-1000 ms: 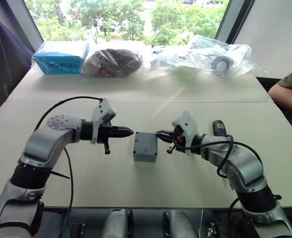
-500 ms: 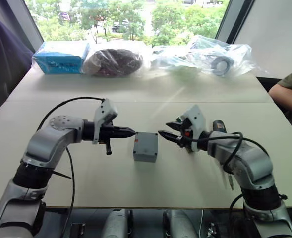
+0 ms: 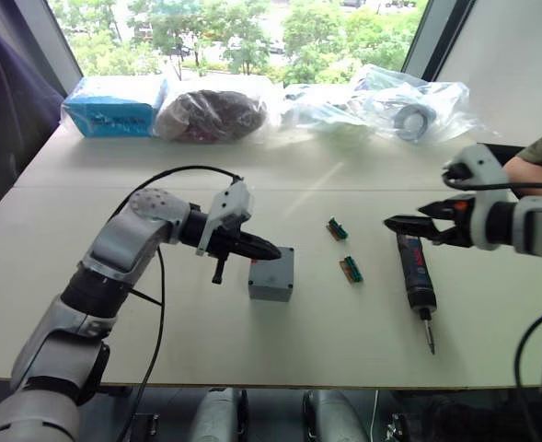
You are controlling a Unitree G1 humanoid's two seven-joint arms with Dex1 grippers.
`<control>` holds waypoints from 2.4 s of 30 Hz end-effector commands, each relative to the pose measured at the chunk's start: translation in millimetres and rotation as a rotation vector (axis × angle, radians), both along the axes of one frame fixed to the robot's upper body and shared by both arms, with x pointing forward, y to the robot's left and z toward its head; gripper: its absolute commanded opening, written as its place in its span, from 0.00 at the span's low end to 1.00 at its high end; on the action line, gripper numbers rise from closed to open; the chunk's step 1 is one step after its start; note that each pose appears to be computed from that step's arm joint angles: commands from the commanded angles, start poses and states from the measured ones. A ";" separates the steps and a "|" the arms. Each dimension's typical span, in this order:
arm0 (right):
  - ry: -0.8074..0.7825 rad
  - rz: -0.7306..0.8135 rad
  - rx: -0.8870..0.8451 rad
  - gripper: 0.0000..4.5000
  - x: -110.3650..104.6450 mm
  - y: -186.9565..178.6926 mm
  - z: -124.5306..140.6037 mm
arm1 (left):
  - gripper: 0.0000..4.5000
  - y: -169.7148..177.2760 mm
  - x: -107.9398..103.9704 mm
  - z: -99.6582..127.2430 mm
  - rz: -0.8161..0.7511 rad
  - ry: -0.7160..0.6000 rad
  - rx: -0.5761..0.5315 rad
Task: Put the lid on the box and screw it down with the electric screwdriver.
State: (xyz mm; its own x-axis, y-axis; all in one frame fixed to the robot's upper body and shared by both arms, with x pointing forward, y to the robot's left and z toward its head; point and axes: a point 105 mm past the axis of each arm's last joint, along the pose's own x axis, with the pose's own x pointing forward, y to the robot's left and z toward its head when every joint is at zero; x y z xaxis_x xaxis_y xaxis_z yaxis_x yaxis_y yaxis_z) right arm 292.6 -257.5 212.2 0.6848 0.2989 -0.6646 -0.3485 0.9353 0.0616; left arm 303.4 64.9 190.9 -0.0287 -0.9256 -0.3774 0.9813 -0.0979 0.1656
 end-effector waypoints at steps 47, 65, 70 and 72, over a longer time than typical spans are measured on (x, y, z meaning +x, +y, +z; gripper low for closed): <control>0.333 -0.075 -0.144 0.39 28.4 -7.3 -64.3 | 0.00 -8.1 -4.9 -2.2 0.083 -0.056 -0.068; -0.843 0.422 0.754 0.39 26.1 130.2 116.7 | 0.00 23.4 10.2 -4.0 0.306 0.117 -0.123; -0.865 0.485 0.711 0.39 9.8 167.6 88.8 | 0.00 24.0 5.6 -25.0 0.317 0.106 -0.028; -0.864 0.498 0.696 0.39 7.2 178.8 77.1 | 0.00 24.3 6.7 -32.6 0.330 0.093 -0.001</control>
State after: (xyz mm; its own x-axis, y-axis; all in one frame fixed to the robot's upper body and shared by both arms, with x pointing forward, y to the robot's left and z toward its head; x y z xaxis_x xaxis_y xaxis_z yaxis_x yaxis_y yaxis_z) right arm 310.3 -85.4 276.8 0.5643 0.7704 0.2966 -0.8241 0.5473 0.1461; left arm 310.7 90.6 155.4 0.2234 -0.8988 -0.3771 0.9721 0.2337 0.0189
